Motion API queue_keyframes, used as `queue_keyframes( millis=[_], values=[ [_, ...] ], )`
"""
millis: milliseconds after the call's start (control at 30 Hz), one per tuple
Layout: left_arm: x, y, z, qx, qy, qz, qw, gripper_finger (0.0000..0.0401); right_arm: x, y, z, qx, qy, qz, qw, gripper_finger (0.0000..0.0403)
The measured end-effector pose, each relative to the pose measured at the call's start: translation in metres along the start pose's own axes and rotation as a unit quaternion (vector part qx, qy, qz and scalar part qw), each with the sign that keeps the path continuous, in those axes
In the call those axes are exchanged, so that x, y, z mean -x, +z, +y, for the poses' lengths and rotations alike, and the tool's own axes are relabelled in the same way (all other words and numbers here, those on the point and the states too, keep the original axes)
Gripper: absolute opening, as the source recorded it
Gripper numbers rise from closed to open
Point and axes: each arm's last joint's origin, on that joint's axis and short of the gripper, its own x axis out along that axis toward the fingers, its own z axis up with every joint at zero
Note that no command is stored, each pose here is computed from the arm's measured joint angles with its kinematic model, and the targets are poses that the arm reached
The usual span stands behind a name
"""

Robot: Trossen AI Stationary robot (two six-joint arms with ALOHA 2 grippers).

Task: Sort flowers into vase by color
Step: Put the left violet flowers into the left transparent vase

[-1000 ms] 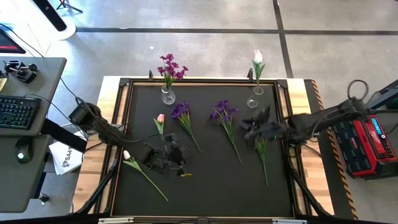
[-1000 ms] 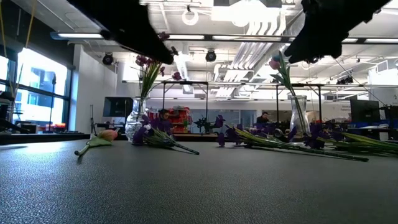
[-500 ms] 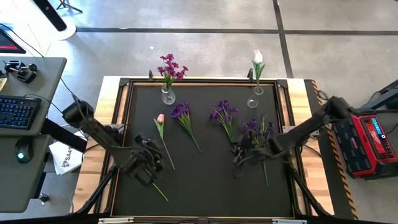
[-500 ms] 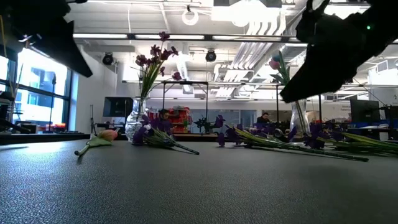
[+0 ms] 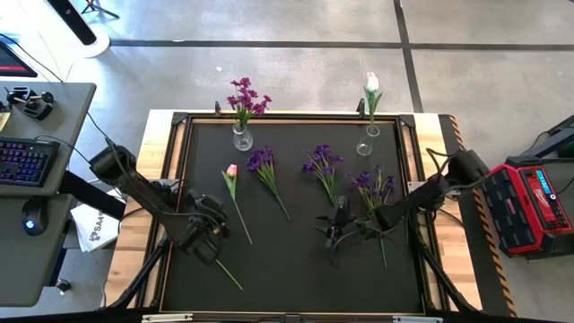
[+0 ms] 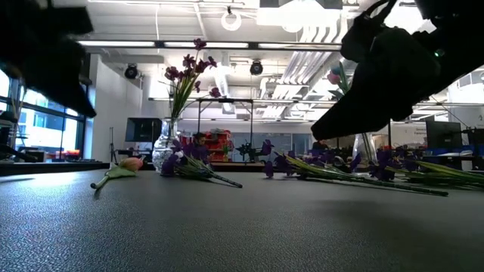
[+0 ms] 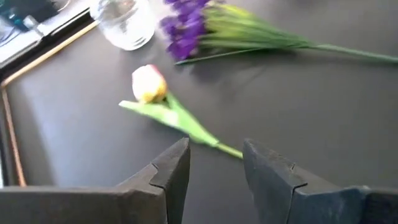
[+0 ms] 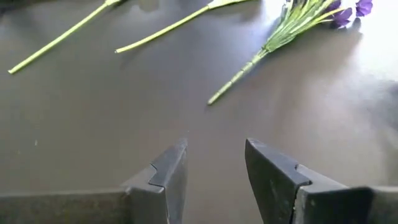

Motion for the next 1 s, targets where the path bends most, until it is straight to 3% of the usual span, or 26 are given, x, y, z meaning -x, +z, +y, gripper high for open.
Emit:
queue_keyframes(
  millis=[167,400,700,1000],
  values=[
    [-0.016,-0.018,0.015,0.063,0.027,-0.004,0.998,0.0146,-0.004,0.003,0.004,-0.006,0.005,-0.018,1.0,0.0144],
    [-0.032,-0.03,0.017,0.118,0.002,0.008,0.993,0.0195,-0.018,0.022,0.026,0.042,0.013,-0.038,0.998,0.0144],
    [-0.055,-0.021,0.007,0.11,-0.02,0.045,0.993,0.0249,-0.034,0.042,0.05,0.14,0.009,-0.038,0.989,0.0144],
    [-0.067,-0.009,0.001,0.078,-0.036,0.044,0.995,0.025,-0.014,0.056,0.048,0.13,-0.056,0.05,0.989,0.0144]
  ],
)
